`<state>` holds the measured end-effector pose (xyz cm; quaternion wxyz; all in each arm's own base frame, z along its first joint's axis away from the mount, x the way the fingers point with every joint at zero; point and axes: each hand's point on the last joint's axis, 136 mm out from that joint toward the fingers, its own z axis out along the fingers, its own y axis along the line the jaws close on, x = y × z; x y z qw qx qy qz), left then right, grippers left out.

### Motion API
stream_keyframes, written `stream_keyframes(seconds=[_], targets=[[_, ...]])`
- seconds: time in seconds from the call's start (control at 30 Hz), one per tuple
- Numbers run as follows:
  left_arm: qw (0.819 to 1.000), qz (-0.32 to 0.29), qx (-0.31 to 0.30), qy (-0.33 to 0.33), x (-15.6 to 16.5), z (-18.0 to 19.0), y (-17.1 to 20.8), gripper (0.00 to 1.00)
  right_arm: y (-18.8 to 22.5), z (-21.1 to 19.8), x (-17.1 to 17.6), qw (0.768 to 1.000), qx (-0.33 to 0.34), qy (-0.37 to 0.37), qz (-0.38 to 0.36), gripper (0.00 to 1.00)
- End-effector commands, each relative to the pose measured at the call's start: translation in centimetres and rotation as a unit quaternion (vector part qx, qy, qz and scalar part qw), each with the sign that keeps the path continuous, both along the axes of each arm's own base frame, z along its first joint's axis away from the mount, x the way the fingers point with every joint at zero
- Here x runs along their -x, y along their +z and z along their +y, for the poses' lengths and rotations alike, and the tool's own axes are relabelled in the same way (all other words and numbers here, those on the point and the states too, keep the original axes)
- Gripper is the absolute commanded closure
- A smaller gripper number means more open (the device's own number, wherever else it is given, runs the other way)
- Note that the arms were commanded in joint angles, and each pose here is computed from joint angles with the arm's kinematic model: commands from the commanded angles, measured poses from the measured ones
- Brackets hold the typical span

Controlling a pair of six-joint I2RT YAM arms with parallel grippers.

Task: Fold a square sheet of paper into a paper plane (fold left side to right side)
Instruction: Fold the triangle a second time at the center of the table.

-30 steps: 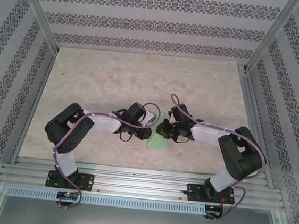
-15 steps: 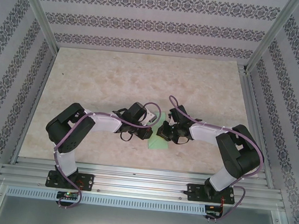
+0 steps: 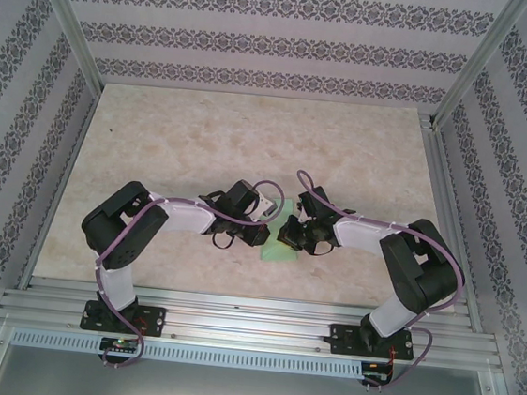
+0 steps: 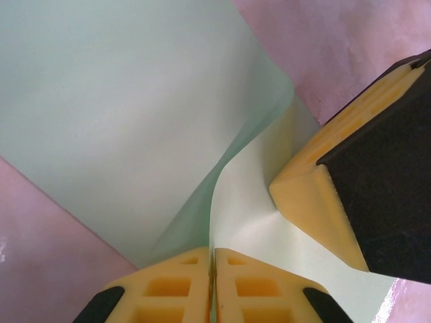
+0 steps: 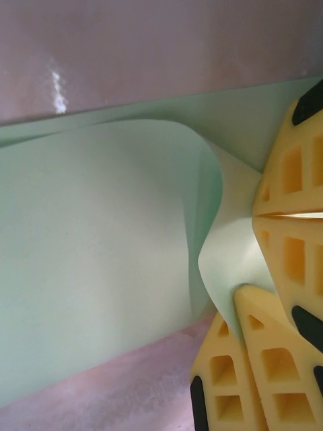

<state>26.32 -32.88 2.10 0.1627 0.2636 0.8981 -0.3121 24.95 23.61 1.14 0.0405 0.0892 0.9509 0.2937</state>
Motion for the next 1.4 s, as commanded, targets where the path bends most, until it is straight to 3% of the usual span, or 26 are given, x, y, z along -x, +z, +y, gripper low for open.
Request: stream_keyframes(seconds=[0.0, 0.2, 0.47, 0.83, 1.37], targets=[[1.0, -0.018, 0.006, 0.012, -0.2, 0.4, 1.2, 0.85, -2.0, -1.1, 1.0, 0.999, 0.037, 0.003, 0.02, 0.91], [0.998, -0.039, 0.035, 0.04, 0.0, 1.7, 5.3, 0.7, -2.5, -1.3, 1.4, 0.999, 0.04, 0.006, 0.026, 0.9], [0.993, -0.018, 0.116, 0.016, 2.4, 0.1, 9.5, 0.7, -2.5, -1.3, 1.2, 0.999, 0.038, 0.007, 0.024, 0.91], [0.995, 0.037, 0.087, -0.024, 4.4, -3.2, 4.6, 0.73, -2.5, -1.3, 1.2, 0.999, 0.038, 0.007, 0.025, 0.9], [0.997, 0.07, -0.011, -0.038, 6.6, -1.3, -0.9, 0.74, -1.6, -1.2, 0.7, 0.999, 0.031, 0.009, 0.015, 0.9]])
